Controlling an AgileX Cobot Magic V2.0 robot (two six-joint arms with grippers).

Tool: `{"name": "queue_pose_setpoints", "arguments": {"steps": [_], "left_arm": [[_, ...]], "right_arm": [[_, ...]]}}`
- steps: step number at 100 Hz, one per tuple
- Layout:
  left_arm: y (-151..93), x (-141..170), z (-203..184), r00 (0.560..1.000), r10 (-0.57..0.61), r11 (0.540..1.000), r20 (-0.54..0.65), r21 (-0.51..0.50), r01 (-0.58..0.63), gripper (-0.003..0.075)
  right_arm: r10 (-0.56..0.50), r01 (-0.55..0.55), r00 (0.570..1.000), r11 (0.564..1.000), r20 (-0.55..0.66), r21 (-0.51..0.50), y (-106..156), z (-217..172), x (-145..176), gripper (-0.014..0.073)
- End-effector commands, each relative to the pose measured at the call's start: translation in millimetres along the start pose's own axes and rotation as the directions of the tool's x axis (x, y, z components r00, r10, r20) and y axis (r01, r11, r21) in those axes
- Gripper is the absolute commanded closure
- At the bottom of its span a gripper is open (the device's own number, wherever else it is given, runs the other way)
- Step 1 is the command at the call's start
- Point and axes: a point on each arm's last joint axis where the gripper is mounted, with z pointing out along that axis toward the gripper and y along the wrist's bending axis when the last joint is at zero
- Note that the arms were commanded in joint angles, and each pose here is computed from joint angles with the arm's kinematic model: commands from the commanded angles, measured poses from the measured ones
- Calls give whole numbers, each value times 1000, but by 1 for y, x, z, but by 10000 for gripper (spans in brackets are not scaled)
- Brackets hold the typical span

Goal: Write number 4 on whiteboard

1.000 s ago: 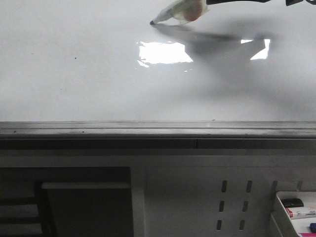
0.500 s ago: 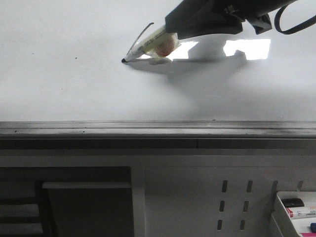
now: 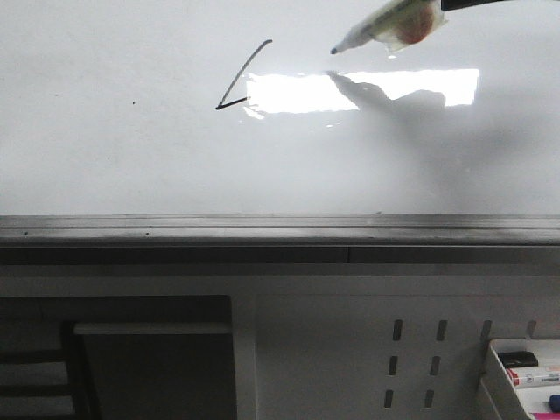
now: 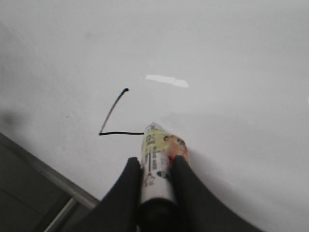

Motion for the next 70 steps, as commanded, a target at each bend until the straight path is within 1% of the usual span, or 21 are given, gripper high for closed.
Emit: {"name": "queue_pose_setpoints", "arguments": {"steps": [1,20,39,52,62,70], "left_arm": [[1,-12,-5,997,-33,999,63,-23,35,270],[1,-12,-5,998,-29,999,63,-23,30,270],[1,-12,-5,998,-26,999,63,-23,28,270],[1,-12,-5,998,-26,999,63,-23,28,270],[1,-12,-5,998,-15,1000,63,-24,17,270],[2,-13,-5,998,-14,1000,64,-25,16,270]], "right_arm": [[-10,14,999,998,52,-69,11,-7,-18,644],[-7,11,1000,993,30,-121,9,11,-30,644],[3,-2,1000,993,13,-118,0,31,-39,644],[-18,12,999,993,-48,-120,-5,42,-29,644],[-6,-13,991,991,-135,-136,-6,44,-13,644],[4,-36,977,989,-215,-144,-6,43,3,644]]}}
